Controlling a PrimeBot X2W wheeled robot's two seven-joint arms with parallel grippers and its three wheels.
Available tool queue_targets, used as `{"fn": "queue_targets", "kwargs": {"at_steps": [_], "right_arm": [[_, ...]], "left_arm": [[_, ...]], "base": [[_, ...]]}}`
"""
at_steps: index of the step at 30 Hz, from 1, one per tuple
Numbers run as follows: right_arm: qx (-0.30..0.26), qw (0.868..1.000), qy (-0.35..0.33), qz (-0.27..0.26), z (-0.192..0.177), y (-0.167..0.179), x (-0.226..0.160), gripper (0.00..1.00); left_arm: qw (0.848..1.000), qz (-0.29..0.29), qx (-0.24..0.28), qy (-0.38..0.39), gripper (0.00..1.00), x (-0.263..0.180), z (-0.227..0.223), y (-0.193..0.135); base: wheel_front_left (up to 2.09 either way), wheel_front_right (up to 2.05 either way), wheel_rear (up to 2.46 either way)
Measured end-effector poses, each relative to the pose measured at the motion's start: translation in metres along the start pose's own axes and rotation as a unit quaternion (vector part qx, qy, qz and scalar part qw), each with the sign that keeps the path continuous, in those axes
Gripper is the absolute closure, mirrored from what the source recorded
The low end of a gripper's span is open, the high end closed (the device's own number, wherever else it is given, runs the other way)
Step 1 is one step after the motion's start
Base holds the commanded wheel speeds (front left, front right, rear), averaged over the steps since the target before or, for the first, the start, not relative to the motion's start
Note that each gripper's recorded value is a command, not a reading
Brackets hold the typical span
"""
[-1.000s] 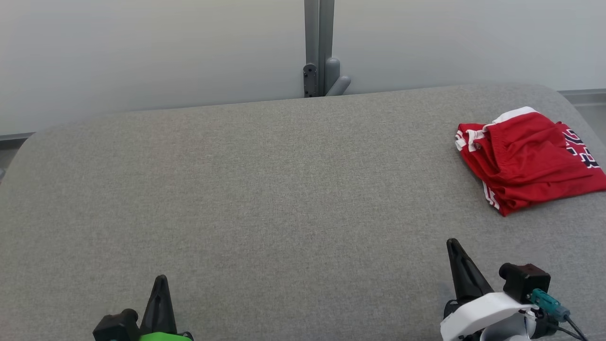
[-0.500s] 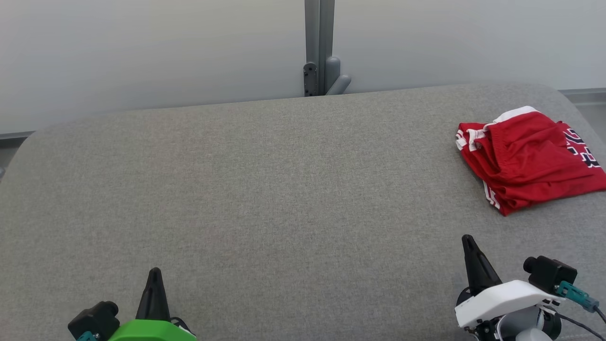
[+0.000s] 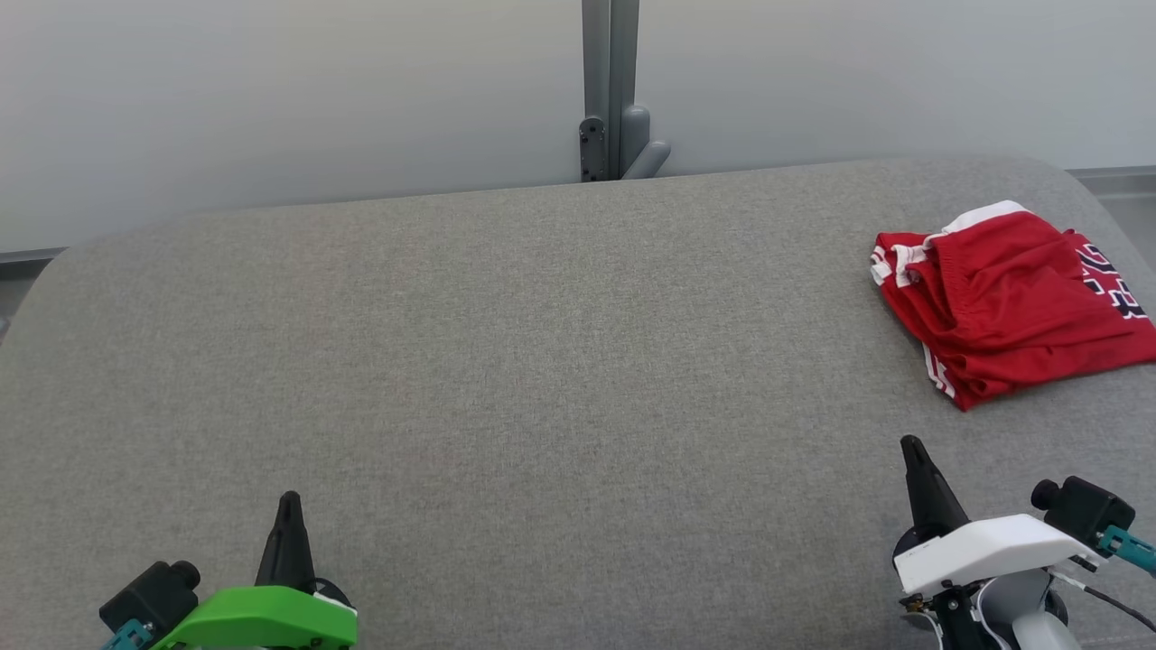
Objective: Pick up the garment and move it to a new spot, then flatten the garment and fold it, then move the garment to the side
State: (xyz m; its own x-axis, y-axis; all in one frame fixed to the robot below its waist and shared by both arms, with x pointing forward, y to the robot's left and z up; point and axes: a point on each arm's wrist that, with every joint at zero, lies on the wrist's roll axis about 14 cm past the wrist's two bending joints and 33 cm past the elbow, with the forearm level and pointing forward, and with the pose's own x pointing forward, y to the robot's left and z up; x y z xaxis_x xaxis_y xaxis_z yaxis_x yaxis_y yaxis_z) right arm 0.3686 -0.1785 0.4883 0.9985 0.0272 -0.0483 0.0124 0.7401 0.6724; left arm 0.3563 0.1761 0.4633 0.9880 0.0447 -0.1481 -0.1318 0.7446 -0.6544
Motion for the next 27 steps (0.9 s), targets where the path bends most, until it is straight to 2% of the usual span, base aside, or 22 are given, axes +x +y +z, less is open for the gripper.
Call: {"fn": "queue_targets", "kwargs": {"at_steps": [12, 27], "right_arm": [[0.075, 0.997, -0.003, -0.01, 0.007, -0.005, 0.005, 1.0], [0.158, 0.987, -0.006, -0.014, 0.015, -0.009, 0.01, 1.0]], "left_arm": [[0.997, -0.004, -0.077, 0.004, 1.0, 0.006, 0.004, -0.003], [0.987, -0.014, -0.162, 0.004, 1.0, 0.014, 0.012, -0.009]], "base": [[0.0, 0.0, 0.0], [0.0, 0.0, 0.0]]}}
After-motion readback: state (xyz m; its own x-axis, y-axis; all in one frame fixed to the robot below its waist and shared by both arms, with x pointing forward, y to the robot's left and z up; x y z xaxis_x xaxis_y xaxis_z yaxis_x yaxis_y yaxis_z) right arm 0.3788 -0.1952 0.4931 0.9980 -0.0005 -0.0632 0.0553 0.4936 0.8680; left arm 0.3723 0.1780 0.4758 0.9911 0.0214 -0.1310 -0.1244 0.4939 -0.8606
